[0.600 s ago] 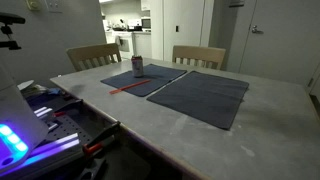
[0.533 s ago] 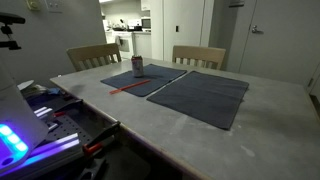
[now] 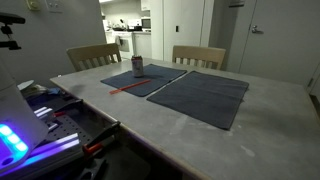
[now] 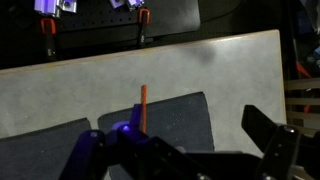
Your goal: Place the red straw in the can
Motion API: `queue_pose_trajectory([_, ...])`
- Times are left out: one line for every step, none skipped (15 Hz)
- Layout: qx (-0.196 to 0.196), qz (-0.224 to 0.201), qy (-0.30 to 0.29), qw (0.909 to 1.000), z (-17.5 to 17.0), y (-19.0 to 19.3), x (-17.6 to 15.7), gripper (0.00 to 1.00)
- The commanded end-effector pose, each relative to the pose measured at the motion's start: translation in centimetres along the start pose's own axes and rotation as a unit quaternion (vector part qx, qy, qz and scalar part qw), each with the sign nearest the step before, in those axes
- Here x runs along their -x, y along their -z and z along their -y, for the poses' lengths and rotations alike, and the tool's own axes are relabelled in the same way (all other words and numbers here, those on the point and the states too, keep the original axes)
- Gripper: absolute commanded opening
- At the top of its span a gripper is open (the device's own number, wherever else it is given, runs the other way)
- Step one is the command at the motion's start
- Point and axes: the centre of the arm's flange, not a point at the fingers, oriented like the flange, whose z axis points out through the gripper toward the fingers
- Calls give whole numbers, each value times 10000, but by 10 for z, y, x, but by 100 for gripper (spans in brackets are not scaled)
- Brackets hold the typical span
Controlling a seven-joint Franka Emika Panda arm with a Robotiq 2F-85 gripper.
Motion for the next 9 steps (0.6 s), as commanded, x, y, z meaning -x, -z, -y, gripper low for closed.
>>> queue_pose_trajectory([0, 0, 0, 10000, 0, 0, 0, 100])
queue_pose_trajectory([33, 75, -14, 10000, 0, 0, -5, 100])
queue_pose_trajectory([54, 168, -42, 9998, 0, 0, -13, 100])
queue_pose_trajectory([66, 227, -82, 9997, 1, -1, -18, 100])
queue_pose_trajectory([97, 315, -151, 9993, 2, -3, -24, 100])
queue_pose_trajectory([119, 391, -201, 9990, 3, -6, -29, 100])
queue_pose_trajectory([155, 510, -279, 9982, 5, -11, -35, 100])
queue_pose_trajectory([175, 604, -320, 9975, 5, -16, -40, 100])
queue_pose_trajectory([201, 736, -366, 9964, 8, -20, -48, 100])
